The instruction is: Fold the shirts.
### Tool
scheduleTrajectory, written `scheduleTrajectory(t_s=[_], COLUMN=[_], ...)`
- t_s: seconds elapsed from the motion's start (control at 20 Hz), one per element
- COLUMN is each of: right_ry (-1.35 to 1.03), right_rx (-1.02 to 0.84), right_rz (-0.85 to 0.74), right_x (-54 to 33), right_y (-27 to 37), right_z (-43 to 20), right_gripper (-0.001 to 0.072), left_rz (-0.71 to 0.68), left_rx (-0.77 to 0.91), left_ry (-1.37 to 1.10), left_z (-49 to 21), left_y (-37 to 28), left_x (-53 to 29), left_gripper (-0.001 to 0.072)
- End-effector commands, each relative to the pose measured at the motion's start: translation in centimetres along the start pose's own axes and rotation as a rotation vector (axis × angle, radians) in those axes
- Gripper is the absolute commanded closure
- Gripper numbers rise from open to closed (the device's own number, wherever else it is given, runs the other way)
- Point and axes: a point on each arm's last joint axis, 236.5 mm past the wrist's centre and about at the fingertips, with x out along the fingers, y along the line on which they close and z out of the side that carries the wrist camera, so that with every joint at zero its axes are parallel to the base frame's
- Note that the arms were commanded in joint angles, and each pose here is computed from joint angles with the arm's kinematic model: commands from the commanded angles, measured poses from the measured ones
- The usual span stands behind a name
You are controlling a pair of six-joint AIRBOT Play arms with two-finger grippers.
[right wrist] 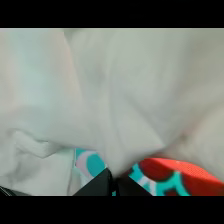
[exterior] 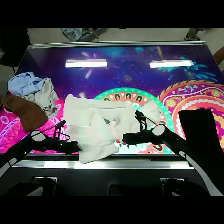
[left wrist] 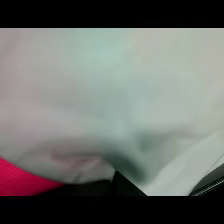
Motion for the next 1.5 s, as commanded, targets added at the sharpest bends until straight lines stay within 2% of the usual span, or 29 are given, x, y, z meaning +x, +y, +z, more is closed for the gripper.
scheduleTrajectory(t_s=[0.0,0.2,0.3,0.45,0.55,0.65,0.75,0.85,0.95,1.2,1.3,1.45], right_ry=[-0.037,-0.192,-0.398,-0.811,-1.070,-1.269,-1.404,-1.464,-1.419,-1.067,-0.839,-0.445], right_rx=[-0.092,-0.486,-0.653,-0.723,-0.726,-0.735,-0.745,-0.728,-0.691,-0.623,-0.567,-0.523], right_rz=[-0.019,-0.187,-0.358,-0.647,-0.780,-0.881,-0.974,-1.024,-1.046,-1.069,-1.041,-0.991], right_x=[-1.5,-7.9,-16.2,-35.0,-47.5,-57.1,-63.4,-66.3,-66.1,-60.6,-56.7,-49.3], right_y=[0.6,2.7,5.0,8.7,12.0,15.2,17.6,18.4,17.4,12.1,8.8,2.5], right_z=[0.9,7.0,13.2,20.3,20.5,18.1,15.0,12.8,11.7,10.2,9.0,8.6], right_gripper=[0.0667,0.0668,0.0668,0.0668,0.0668,0.0668,0.0668,0.0668,0.0668,0.0667,0.0667,0.0666], left_rz=[-0.001,-0.018,-0.033,-0.014,0.059,0.180,0.294,0.311,0.315,0.364,0.321,0.264], left_rx=[0.031,0.119,0.165,0.209,0.267,0.308,0.291,0.303,0.310,0.229,0.223,0.180], left_ry=[-0.013,-0.167,-0.371,-0.804,-1.118,-1.415,-1.623,-1.724,-1.716,-1.539,-1.434,-1.153], left_z=[0.4,4.9,9.2,13.8,12.9,9.0,5.1,2.8,2.3,3.2,4.4,7.4], left_y=[-0.2,-2.8,-5.3,-9.0,-11.6,-14.4,-16.3,-18.4,-18.8,-15.5,-14.5,-10.2], left_x=[-0.2,-4.9,-11.5,-27.6,-40.2,-51.4,-58.3,-61.1,-61.0,-56.9,-53.7,-44.5], left_gripper=[0.0674,0.0675,0.0676,0.0676,0.0676,0.0676,0.0676,0.0676,0.0676,0.0676,0.0676,0.0677])
